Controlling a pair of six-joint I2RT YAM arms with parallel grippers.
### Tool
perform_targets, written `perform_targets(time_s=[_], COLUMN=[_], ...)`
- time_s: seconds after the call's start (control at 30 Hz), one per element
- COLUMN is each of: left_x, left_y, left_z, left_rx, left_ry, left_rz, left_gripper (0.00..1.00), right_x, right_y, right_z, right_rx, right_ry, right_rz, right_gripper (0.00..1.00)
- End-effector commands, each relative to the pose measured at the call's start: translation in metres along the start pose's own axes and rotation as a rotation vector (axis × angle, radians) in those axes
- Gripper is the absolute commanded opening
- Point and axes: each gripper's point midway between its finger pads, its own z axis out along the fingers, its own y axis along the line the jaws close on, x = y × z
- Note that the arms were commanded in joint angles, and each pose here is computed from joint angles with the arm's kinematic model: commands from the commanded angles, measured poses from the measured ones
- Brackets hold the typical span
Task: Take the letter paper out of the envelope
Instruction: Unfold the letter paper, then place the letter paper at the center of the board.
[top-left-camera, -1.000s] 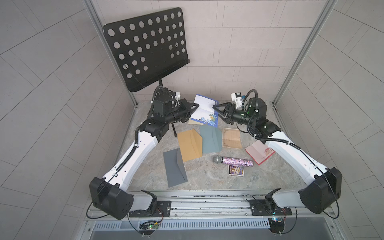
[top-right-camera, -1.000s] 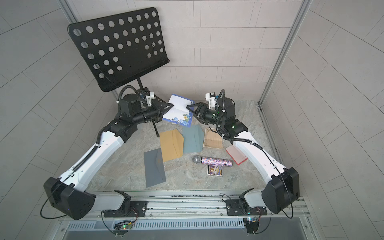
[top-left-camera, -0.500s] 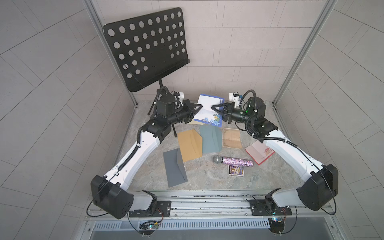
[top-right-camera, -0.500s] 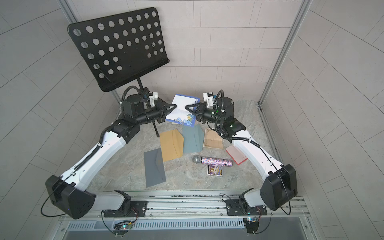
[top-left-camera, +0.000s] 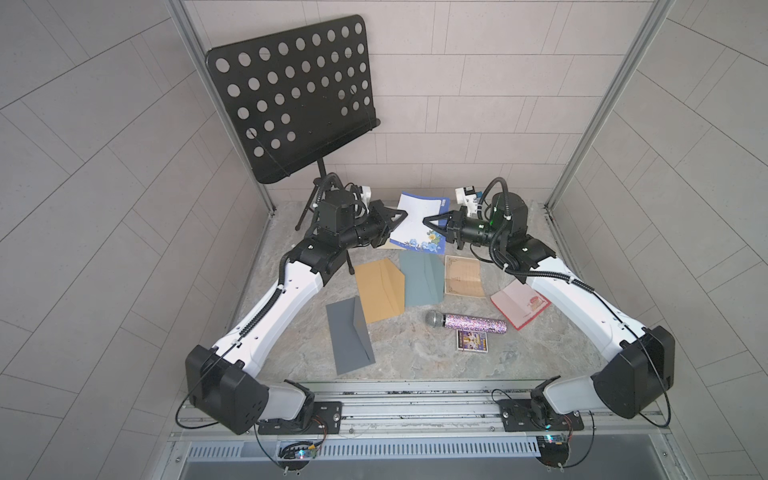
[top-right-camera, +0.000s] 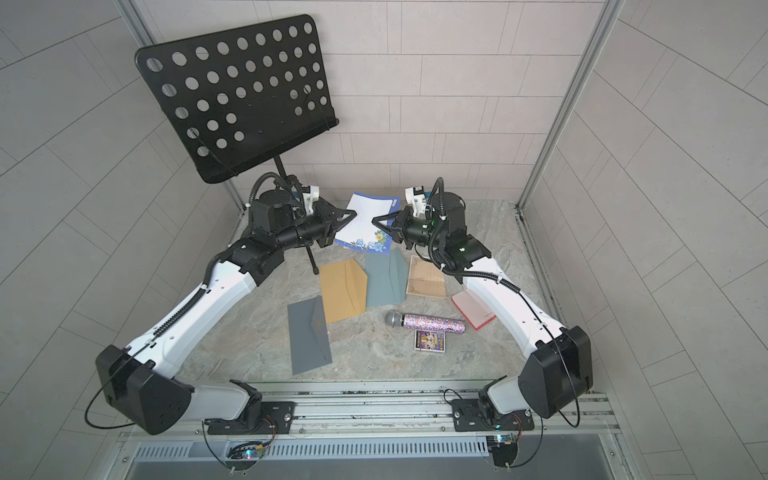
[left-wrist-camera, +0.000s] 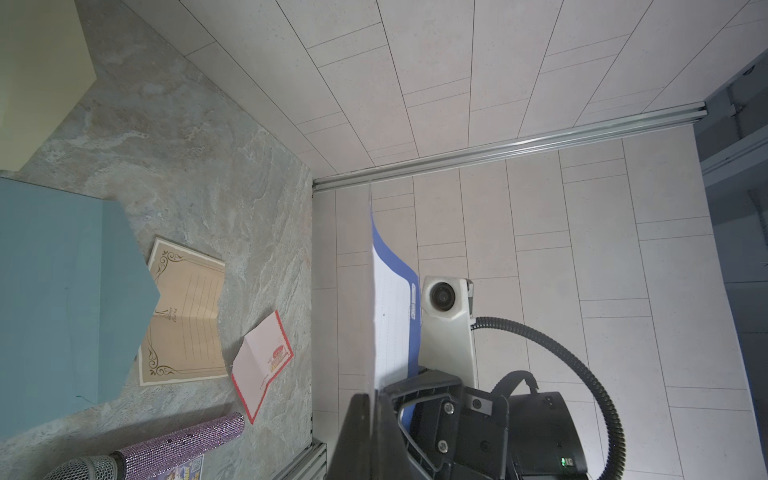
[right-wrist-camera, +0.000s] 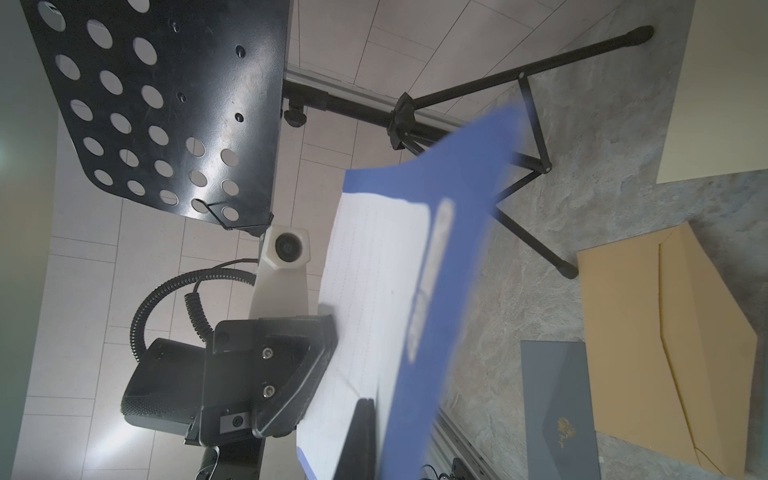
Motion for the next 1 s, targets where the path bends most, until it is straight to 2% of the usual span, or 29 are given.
perform_targets(time_s=[0.0, 0.03, 0.13, 0.17, 0.23, 0.4, 0.57, 0.77, 0.97], left_x=[0.001, 0.001, 0.002, 0.003, 0.005, 0.013, 0.032, 0.054, 0.064], left_y=[-0.008, -0.007, -0.001, 0.004, 0.012, 0.040, 0.077, 0.101, 0.099], left_z=[0.003, 0.002, -0.001, -0.003, -0.009, -0.024, -0.048, -0.063, -0.075], left_rx=[0.022, 0.014, -0.040, -0.073, -0.125, -0.251, -0.395, -0.409, -0.410], left_ry=[0.000, 0.002, 0.007, 0.009, 0.005, 0.013, 0.054, 0.092, 0.124], left_rz=[0.024, 0.025, 0.033, 0.037, 0.049, 0.059, 0.079, 0.041, 0.052], left_gripper=[0.00, 0.08, 0.58, 0.71, 0.81, 0.84, 0.83, 0.82, 0.82], right_x=[0.002, 0.001, -0.006, -0.010, -0.018, -0.040, -0.079, -0.138, -0.181], right_y=[-0.001, -0.004, -0.016, -0.020, -0.033, -0.090, -0.150, -0.209, -0.270], right_z=[-0.003, -0.005, -0.015, -0.020, -0.028, -0.050, -0.085, -0.121, -0.153], right_rx=[0.070, 0.108, 0.235, 0.279, 0.360, 0.601, 0.844, 1.048, 1.174], right_ry=[0.014, 0.011, -0.001, -0.011, -0.027, -0.036, -0.092, -0.143, -0.128], right_rz=[-0.067, -0.090, -0.165, -0.188, -0.203, -0.224, -0.212, -0.189, -0.121], right_gripper=[0.00, 0.00, 0.00, 0.00, 0.00, 0.00, 0.00, 0.00, 0.00])
